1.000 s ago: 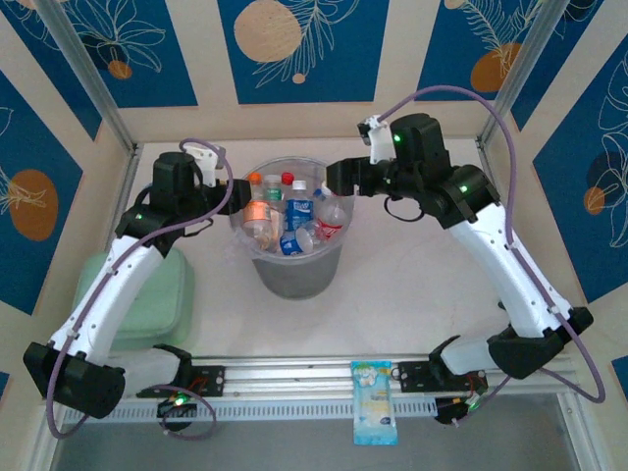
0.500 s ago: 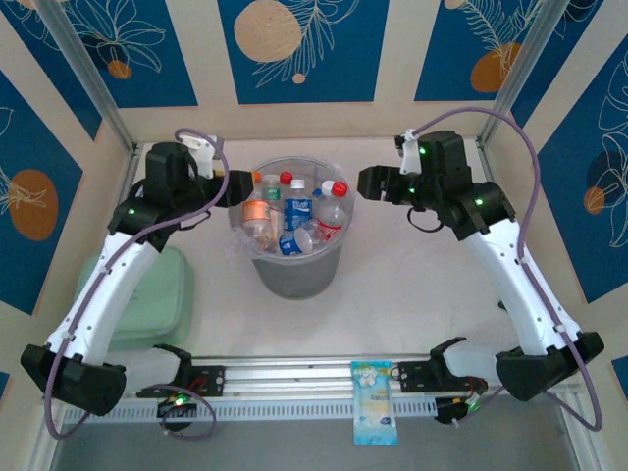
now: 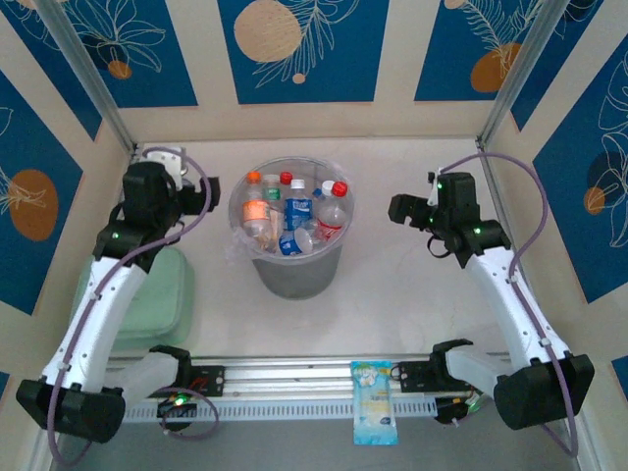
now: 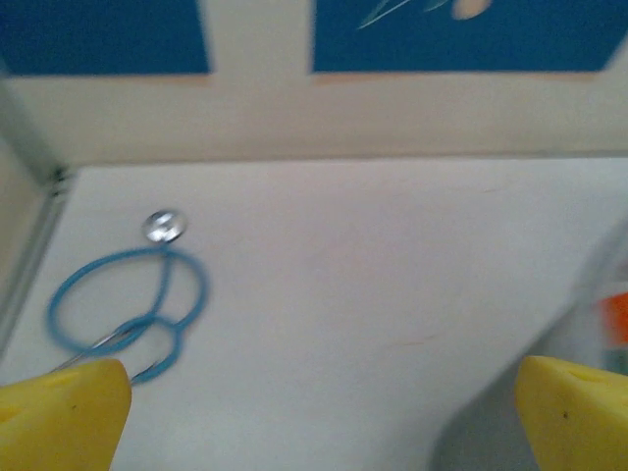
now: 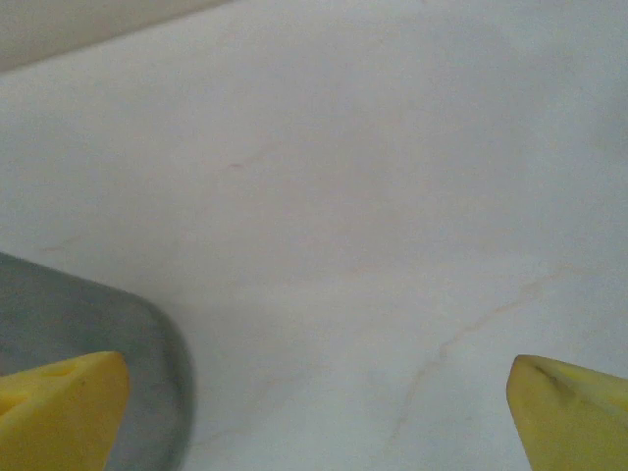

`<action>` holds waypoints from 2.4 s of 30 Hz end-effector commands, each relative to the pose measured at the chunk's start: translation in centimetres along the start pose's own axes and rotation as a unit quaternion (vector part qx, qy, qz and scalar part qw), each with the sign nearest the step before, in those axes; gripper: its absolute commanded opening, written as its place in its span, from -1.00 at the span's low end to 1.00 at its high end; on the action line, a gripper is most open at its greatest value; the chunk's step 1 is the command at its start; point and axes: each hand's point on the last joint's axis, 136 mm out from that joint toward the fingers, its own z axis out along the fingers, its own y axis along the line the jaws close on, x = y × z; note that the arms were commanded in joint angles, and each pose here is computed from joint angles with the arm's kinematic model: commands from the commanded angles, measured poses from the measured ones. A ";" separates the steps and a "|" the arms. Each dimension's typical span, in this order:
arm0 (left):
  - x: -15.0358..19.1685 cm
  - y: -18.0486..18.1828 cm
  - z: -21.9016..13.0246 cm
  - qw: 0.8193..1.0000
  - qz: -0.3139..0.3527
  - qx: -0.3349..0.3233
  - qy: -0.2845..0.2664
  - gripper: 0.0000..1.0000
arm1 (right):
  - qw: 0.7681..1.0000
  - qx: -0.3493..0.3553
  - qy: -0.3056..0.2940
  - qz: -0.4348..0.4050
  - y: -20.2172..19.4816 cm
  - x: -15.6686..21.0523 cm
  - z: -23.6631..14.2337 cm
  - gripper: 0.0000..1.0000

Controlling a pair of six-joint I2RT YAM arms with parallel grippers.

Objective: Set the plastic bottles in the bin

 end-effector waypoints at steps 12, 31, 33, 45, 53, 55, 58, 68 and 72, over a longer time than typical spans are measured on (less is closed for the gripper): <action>12.3 5.5 7.3 0.993 -0.011 -0.119 -0.025 1.00 | 0.994 0.069 -0.035 -0.082 -4.9 4.5 7.7 0.98; 15.4 3.9 13.3 0.993 0.061 -0.083 -0.052 1.00 | 0.975 -0.006 -0.201 -0.091 -4.9 3.1 10.2 0.98; 15.9 3.7 13.8 0.993 0.069 -0.076 -0.057 1.00 | 0.972 -0.013 -0.208 -0.111 -4.5 2.9 10.3 0.98; 17.1 3.8 14.7 0.994 0.059 -0.062 -0.076 1.00 | 0.973 0.020 -0.205 -0.105 -6.0 3.5 13.4 0.98; 17.0 3.9 14.6 0.993 0.058 -0.064 -0.077 1.00 | 0.978 0.033 -0.195 -0.071 -7.5 3.0 13.7 0.98; 17.1 3.9 14.6 0.993 0.058 -0.064 -0.077 1.00 | 0.977 0.034 -0.196 -0.071 -7.5 3.0 13.6 0.98; 17.1 3.9 14.6 0.993 0.058 -0.065 -0.077 1.00 | 0.977 0.034 -0.196 -0.071 -7.5 3.0 13.7 0.98; 17.1 3.9 14.6 0.993 0.058 -0.065 -0.076 1.00 | 0.978 0.034 -0.195 -0.071 -7.5 3.0 13.7 0.98; 17.1 4.0 14.6 0.993 0.057 -0.065 -0.076 1.00 | 0.978 0.033 -0.193 -0.070 -7.5 2.9 13.7 0.98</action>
